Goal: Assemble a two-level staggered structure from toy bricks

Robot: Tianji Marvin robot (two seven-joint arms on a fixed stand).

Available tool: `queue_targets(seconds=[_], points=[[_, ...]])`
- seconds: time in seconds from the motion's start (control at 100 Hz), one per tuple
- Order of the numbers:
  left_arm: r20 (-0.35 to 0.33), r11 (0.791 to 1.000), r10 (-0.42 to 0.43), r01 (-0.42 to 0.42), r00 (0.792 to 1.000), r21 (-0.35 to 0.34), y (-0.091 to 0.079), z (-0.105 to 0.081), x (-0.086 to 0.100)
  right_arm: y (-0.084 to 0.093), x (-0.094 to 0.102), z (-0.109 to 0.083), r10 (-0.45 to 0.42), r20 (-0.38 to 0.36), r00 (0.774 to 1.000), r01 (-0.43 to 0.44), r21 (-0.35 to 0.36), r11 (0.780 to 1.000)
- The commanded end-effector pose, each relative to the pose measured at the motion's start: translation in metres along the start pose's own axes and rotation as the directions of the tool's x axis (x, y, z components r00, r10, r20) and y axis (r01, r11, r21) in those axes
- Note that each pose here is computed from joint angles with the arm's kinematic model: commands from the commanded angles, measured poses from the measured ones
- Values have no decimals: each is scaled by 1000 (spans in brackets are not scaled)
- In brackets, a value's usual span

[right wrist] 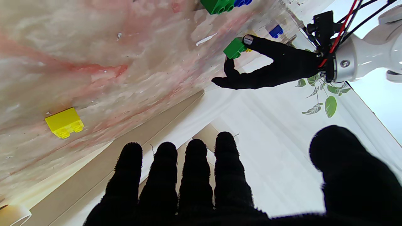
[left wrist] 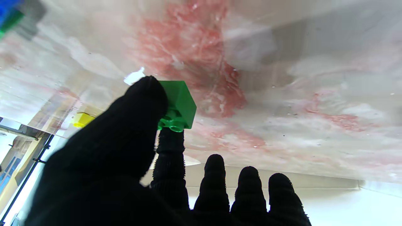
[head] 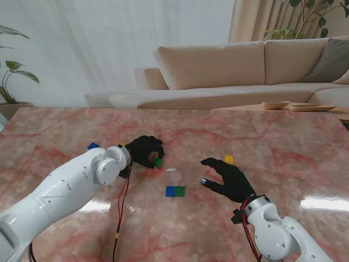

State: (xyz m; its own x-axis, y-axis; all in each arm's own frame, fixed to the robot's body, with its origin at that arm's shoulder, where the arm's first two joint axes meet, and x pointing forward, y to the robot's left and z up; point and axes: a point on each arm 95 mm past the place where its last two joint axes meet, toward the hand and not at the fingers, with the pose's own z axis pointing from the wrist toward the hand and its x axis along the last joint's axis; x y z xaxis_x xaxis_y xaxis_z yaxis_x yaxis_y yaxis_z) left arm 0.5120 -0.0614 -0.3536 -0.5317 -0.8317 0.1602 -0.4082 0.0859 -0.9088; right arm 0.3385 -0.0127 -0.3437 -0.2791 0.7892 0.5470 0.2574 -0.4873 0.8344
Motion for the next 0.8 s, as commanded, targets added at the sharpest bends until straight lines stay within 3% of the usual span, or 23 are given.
queue_targets(seconds=[0.0, 0.38, 0.79], points=[[6, 1000, -7, 7, 1000, -17, 15, -7, 2, -6, -2, -1, 11, 9, 1000, -11, 17, 1000], [24, 998, 12, -10, 1000, -63, 42, -45, 30, -9, -1, -3, 21, 13, 1000, -22, 5, 1000], [29, 999, -2, 3, 1000, -54, 62, -54, 39, -9, 0, -4, 17, 7, 1000, -17, -6, 1000]])
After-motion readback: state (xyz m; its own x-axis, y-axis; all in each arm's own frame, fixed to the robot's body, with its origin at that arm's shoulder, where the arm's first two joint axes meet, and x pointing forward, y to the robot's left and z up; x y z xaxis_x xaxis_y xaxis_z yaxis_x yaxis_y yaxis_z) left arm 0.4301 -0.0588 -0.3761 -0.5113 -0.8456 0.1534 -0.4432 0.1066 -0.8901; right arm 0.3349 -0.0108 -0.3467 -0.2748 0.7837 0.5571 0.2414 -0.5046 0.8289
